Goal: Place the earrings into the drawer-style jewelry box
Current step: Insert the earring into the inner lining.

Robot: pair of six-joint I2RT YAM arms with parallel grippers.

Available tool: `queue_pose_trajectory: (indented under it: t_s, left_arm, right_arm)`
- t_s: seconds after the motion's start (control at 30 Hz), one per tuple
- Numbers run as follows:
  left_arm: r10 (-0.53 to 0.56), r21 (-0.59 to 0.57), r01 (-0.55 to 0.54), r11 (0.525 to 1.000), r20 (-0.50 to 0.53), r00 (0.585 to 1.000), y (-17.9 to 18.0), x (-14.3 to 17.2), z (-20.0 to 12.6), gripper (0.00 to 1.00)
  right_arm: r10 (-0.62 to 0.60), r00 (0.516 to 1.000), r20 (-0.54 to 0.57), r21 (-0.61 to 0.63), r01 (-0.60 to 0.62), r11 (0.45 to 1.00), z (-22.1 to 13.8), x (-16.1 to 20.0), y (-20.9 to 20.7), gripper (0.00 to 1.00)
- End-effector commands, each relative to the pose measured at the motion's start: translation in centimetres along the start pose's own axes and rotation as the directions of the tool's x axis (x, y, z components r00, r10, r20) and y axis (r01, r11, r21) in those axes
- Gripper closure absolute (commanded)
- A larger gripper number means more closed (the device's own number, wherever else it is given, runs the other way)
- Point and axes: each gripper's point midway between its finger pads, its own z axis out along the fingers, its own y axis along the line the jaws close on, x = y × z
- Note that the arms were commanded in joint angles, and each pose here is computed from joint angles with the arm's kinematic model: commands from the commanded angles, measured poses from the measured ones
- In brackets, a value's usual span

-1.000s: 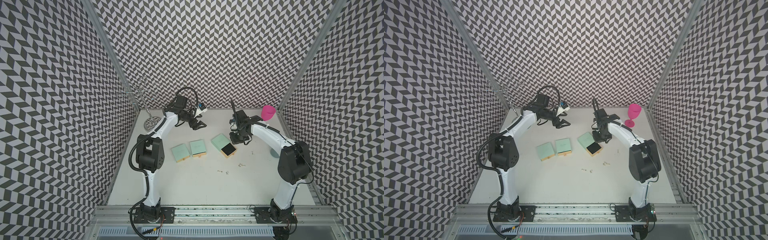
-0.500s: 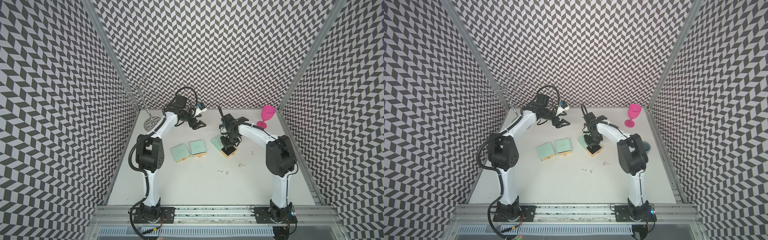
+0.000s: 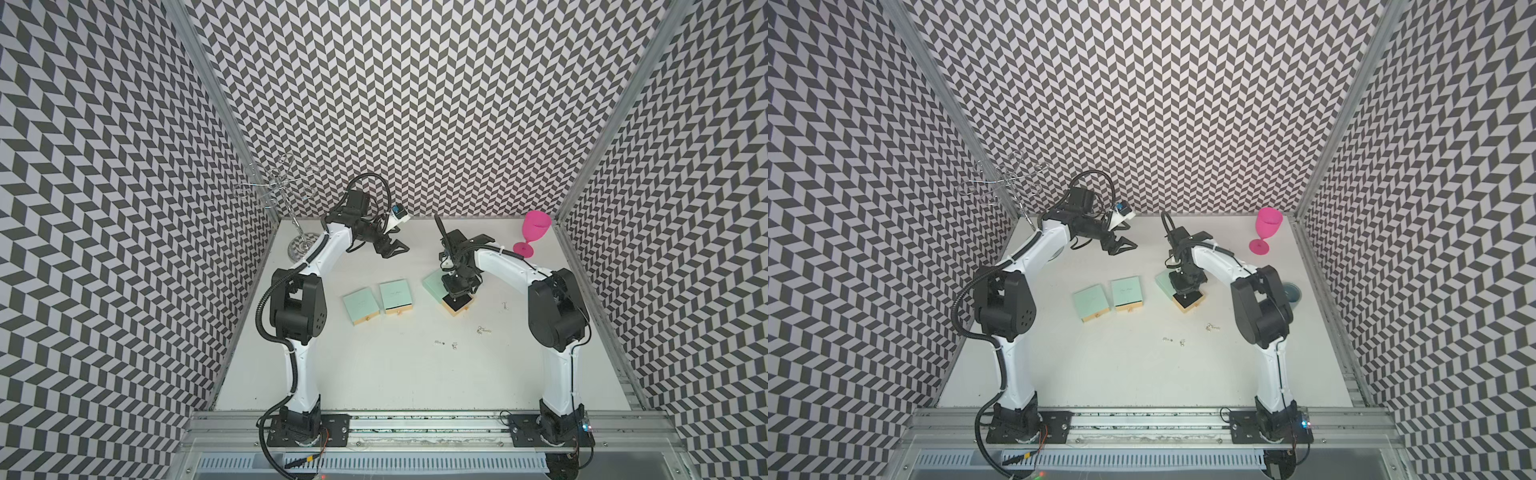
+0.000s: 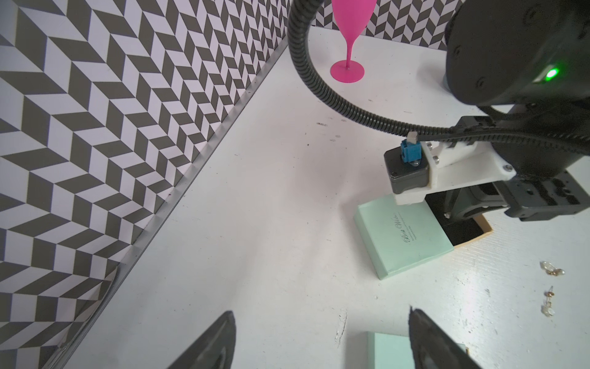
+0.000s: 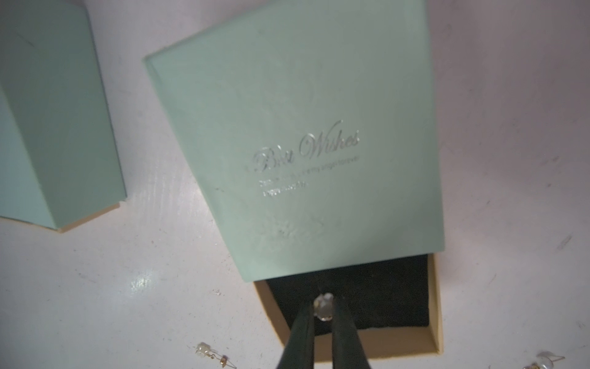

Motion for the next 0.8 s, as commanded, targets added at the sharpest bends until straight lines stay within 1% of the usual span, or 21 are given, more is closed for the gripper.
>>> queue_pose_trajectory:
  t_s: [0.0,0.33,0.5,0.6,0.77]
  left_arm:
    - [0.023,0.013,-0.023,1.0,0.014,1.0,-0.2,-0.12,-0.1,0.14]
    - [0.029,0.004,-0.029,1.0,0.013,0.999,0.03,-0.19,-0.15,0.14]
    - [0.026,0.007,-0.027,1.0,0.01,1.0,-0.03,-0.04,-0.14,0.14]
    - [0.03,0.007,-0.03,1.0,0.01,1.0,-0.03,-0.03,-0.13,0.14]
    - [0.031,0.006,-0.031,0.999,0.01,0.999,-0.01,-0.06,-0.14,0.14]
  right_arm:
    - [-0.023,1.0,0.002,-0.019,0.023,1.0,0.24,-0.51,0.66,0.89]
    - [-0.029,1.0,-0.004,-0.004,0.029,1.0,0.8,-0.7,0.53,0.88]
    - [-0.037,0.999,-0.015,-0.001,0.037,0.999,1.07,-0.33,0.57,0.85]
    - [-0.036,0.999,-0.012,0.006,0.036,0.999,0.89,-0.3,0.42,0.81]
    - [-0.04,0.999,0.009,0.008,0.04,0.999,0.08,-0.71,0.58,0.79]
